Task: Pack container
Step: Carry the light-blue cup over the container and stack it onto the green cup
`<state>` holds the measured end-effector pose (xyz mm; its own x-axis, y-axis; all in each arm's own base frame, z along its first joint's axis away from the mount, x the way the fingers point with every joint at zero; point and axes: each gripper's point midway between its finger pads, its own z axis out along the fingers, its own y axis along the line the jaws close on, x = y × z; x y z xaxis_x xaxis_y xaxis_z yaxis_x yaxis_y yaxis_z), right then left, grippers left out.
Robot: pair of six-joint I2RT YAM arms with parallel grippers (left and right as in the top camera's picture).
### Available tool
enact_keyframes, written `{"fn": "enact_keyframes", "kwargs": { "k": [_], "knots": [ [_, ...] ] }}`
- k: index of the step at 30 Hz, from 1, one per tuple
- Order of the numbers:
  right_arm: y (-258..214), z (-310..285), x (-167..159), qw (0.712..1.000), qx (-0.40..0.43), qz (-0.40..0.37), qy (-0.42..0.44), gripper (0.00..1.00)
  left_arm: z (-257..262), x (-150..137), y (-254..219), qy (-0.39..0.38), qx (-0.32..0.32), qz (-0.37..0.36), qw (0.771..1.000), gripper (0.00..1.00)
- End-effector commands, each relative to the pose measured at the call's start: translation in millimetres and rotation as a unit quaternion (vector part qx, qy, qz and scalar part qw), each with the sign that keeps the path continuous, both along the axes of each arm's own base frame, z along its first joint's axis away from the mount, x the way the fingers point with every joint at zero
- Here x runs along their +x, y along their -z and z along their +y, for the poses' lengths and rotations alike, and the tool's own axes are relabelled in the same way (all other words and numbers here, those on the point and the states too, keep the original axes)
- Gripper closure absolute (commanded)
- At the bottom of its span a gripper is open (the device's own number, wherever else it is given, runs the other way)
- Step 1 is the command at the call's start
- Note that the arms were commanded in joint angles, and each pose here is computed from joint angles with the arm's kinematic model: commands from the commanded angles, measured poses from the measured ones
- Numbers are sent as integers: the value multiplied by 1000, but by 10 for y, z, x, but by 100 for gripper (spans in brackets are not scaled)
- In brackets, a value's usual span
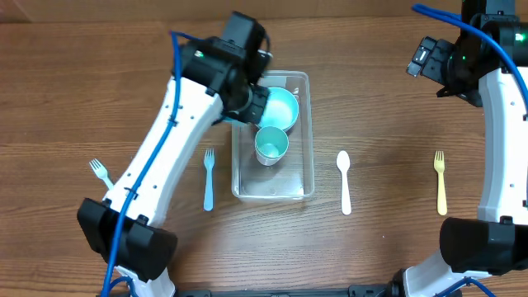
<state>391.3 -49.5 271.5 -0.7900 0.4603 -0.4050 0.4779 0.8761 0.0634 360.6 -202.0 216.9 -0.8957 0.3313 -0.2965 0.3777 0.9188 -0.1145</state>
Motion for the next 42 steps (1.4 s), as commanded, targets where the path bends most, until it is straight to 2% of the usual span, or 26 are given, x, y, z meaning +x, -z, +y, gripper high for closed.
{"fn": "enact_keyframes", "kwargs": {
  "k": [1, 7, 10, 19, 38, 40, 42],
  "knots": [
    [-46, 6, -2, 1000, 1, -8, 2, 0, -403, -210, -70, 16, -56, 27, 998, 96],
    [-46, 6, -2, 1000, 1, -8, 2, 0, -675, -437, 145, 42, -31, 35, 998, 96],
    [-47, 6, -1, 1000, 1, -8, 2, 0, -721, -464, 312, 42, -26, 41, 998, 95],
    [-47, 6, -1, 1000, 1, -8, 2, 0, -589, -342, 465, 22, 16, 15, 1000, 95],
    [-47, 6, -1, 1000, 1, -8, 2, 0, -565, -374, 669, 23, 28, 30, 999, 93],
    [-46, 6, -2, 1000, 1, -8, 2, 0, -543, -337, 666, 19, 34, 22, 999, 75],
    [-47, 6, -1, 1000, 1, -8, 2, 0, -551, -327, 659, 18, 32, 19, 999, 72]
  ]
}}
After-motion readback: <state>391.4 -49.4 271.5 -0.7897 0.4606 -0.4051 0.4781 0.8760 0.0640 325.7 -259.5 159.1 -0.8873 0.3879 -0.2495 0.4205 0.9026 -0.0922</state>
